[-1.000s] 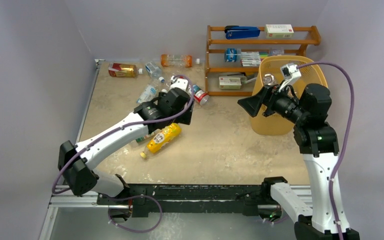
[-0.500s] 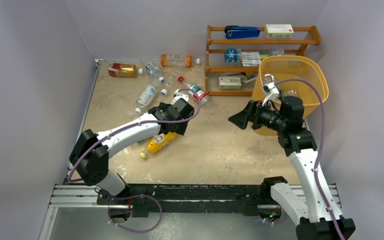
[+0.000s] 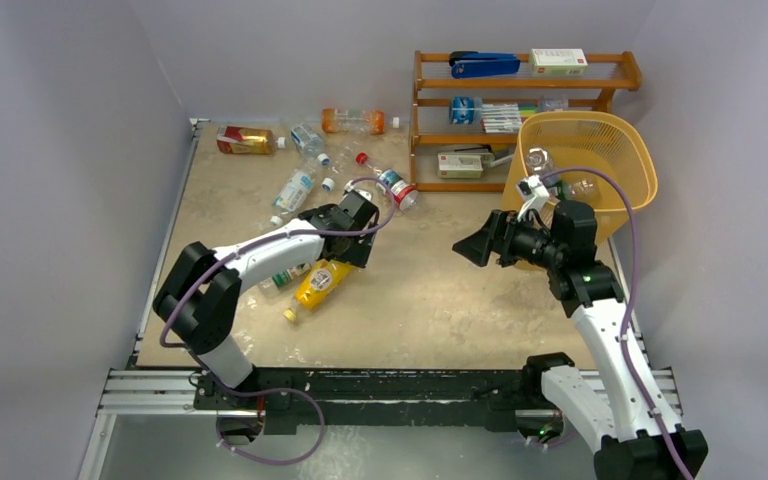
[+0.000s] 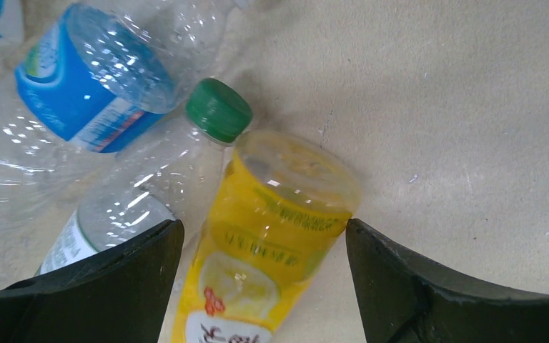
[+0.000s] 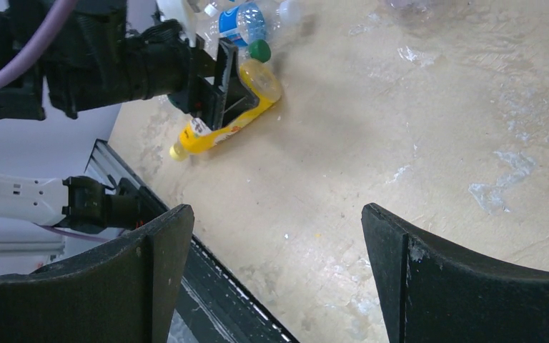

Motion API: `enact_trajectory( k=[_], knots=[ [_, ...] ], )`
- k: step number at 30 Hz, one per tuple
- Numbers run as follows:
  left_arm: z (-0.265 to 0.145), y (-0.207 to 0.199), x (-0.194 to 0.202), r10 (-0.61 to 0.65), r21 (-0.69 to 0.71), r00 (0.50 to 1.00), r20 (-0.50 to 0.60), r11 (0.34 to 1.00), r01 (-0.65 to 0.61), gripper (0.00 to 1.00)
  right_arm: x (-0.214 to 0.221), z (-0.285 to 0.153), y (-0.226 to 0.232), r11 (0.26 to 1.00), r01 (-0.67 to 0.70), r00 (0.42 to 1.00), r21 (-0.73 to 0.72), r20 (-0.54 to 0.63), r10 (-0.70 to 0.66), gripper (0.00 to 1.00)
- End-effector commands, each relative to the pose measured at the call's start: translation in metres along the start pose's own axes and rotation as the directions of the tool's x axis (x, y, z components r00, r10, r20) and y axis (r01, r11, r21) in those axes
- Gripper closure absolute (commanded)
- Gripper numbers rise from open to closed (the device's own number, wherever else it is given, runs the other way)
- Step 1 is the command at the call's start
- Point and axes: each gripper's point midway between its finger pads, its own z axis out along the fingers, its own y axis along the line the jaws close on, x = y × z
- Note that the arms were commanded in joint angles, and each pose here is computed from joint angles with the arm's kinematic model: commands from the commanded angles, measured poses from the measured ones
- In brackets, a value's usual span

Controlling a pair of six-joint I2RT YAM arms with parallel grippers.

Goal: Put the plastic bottles in the bin
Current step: Pick up the plastic bottle at the center of the board.

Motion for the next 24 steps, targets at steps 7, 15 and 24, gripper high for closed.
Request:
enact_trajectory(
  k=[7, 15, 24],
  knots=[
    [0.019, -0.03, 0.012, -0.022, 0.156, 0.998, -0.056, 0.987, 0.031, 0.17, -0.006, 0.001, 0.005, 0.999, 0.031, 0.999, -0.019, 0.042, -0.03, 0.1],
    [0.006, -0.04, -0.004, -0.119, 0.21, 0.993, -0.017, 0.97, 0.12, 0.49, -0.005, 0.004, 0.002, 1.0, 0.025, 0.999, -0.014, 0.038, -0.024, 0.1],
    [-0.03, -0.058, -0.039, -0.239, 0.359, 0.97, 0.052, 0.911, 0.205, 0.59, -0.001, 0.001, 0.004, 0.999, 0.041, 0.999, -0.016, 0.026, -0.04, 0.11]
  ],
)
